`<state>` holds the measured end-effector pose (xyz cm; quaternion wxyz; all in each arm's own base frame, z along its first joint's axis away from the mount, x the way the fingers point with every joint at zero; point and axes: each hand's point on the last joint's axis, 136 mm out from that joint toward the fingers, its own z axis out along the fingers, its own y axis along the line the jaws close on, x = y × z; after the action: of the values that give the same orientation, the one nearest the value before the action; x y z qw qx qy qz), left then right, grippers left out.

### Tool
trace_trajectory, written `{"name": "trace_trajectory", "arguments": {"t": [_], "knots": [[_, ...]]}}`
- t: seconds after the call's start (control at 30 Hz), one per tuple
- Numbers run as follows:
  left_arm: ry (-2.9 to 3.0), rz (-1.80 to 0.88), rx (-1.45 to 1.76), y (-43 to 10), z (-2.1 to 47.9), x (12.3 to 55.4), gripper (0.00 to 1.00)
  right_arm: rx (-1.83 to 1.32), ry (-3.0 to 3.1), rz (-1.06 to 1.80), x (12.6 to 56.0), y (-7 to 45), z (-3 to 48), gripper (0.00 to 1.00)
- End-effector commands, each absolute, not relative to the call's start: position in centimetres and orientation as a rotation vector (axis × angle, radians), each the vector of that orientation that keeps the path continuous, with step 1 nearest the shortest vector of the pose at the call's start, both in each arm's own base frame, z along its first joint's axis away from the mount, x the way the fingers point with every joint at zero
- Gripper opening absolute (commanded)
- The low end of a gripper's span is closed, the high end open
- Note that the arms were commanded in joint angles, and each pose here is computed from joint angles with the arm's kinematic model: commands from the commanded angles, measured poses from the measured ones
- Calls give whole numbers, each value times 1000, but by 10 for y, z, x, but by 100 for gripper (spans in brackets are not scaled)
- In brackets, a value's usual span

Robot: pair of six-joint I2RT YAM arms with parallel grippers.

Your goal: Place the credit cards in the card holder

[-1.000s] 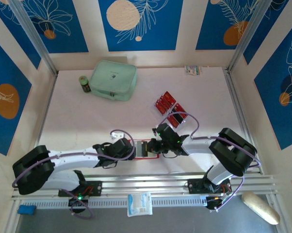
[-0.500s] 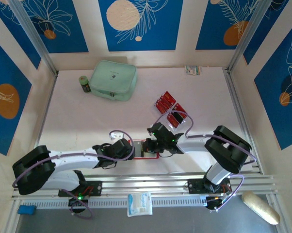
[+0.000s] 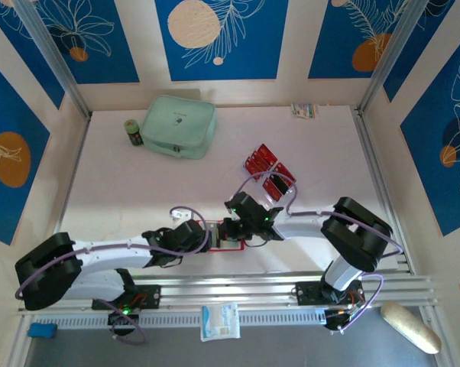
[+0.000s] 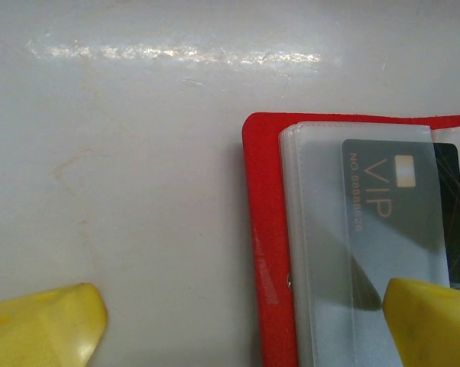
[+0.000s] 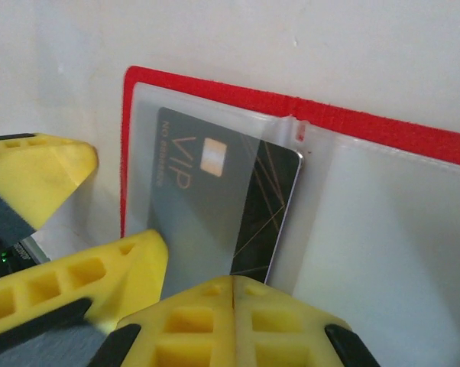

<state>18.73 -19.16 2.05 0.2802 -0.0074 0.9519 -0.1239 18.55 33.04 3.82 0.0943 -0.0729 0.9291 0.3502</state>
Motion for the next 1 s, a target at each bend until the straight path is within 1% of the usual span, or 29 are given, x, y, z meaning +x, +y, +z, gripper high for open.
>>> {"name": "trace_trajectory", "arguments": {"t": [0.0, 0.3, 0.7, 0.83, 0.97], "knots": [[2692, -145, -37, -150, -16, 161, 98, -228, 2743, 996, 190, 324, 48, 5], [2692, -142, -37, -149, -18, 160, 98, -211, 2780, 951, 191, 321, 34, 3], [2685, -157, -42, -148, -17, 160, 98, -272, 2806, 963, 192, 339, 29, 2], [2659, -152, -44, -147, -6, 164, 99, -289, 2812, 954, 191, 342, 28, 2], [2640, -110, -109, -131, 7, 167, 99, -281, 2820, 946, 190, 340, 25, 2]]}}
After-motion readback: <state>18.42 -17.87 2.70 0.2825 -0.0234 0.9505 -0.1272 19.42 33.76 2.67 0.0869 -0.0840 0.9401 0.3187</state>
